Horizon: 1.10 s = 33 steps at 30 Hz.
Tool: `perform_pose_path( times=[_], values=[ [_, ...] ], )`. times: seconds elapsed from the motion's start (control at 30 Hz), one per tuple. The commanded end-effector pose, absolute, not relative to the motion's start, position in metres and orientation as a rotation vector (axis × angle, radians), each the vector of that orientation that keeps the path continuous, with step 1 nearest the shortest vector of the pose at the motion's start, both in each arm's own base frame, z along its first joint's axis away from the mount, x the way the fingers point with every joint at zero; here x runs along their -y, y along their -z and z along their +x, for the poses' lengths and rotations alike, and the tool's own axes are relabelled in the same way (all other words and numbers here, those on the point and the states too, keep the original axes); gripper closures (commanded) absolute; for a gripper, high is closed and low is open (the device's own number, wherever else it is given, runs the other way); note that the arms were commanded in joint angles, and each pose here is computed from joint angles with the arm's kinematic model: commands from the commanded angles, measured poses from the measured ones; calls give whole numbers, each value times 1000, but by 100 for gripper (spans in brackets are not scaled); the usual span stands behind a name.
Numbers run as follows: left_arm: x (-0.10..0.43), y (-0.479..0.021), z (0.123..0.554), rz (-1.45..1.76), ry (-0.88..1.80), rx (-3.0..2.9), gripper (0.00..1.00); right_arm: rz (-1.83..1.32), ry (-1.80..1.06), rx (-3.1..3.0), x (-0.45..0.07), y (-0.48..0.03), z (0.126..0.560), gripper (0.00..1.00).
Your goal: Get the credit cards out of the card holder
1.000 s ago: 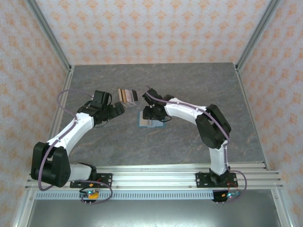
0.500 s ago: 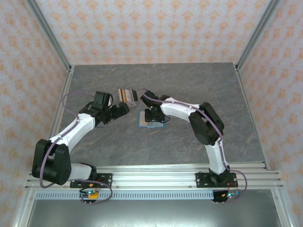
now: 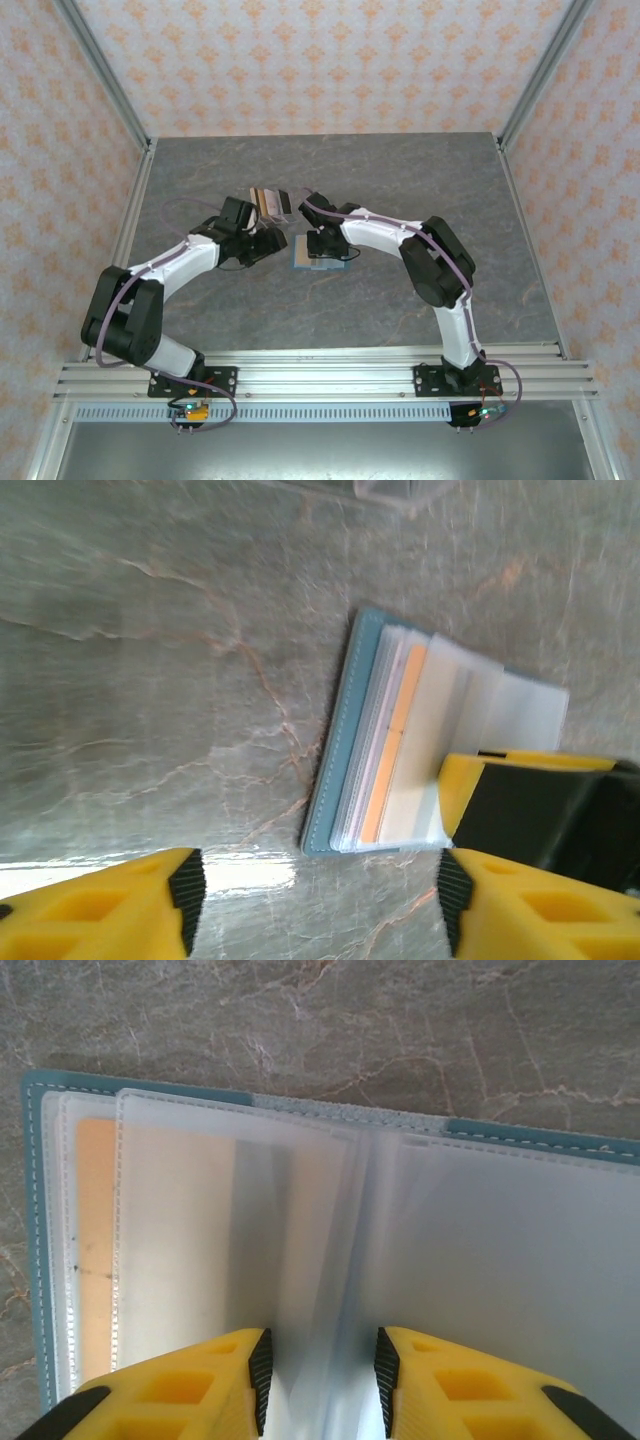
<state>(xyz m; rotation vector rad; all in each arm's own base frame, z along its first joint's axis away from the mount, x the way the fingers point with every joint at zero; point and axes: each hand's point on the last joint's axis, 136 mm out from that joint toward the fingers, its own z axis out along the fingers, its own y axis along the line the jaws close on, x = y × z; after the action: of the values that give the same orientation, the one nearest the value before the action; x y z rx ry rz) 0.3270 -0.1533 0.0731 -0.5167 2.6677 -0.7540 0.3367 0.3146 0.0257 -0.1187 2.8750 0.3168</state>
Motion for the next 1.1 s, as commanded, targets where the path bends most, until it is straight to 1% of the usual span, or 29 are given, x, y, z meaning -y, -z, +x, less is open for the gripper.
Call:
perform_pose_path(
  times=[0.0,0.2,0.33,0.4,0.73,1.0,1.07],
  values=[
    [177,-83,340,-479,858,-2633,42,-87,-220,-2948,-291,0,323,65],
    [208,-76,344,-441,941,-2664,53,-59,-270,-2946,-289,-1,323,66],
    [218,-70,346,-424,945,-2685,62,-46,-305,-2945,-289,-3,324,66],
    [220,-68,347,-432,943,-2691,65,-42,-328,-2944,-289,-4,324,66],
    [219,-46,348,-460,891,-2753,68,-12,-413,-2939,-290,-7,324,67],
    [218,-34,348,-468,861,-2786,69,2,-508,-2927,-293,-10,325,67],
    [218,-32,347,-465,854,-2797,68,17,-522,-2925,-293,-10,326,69]
  ],
)
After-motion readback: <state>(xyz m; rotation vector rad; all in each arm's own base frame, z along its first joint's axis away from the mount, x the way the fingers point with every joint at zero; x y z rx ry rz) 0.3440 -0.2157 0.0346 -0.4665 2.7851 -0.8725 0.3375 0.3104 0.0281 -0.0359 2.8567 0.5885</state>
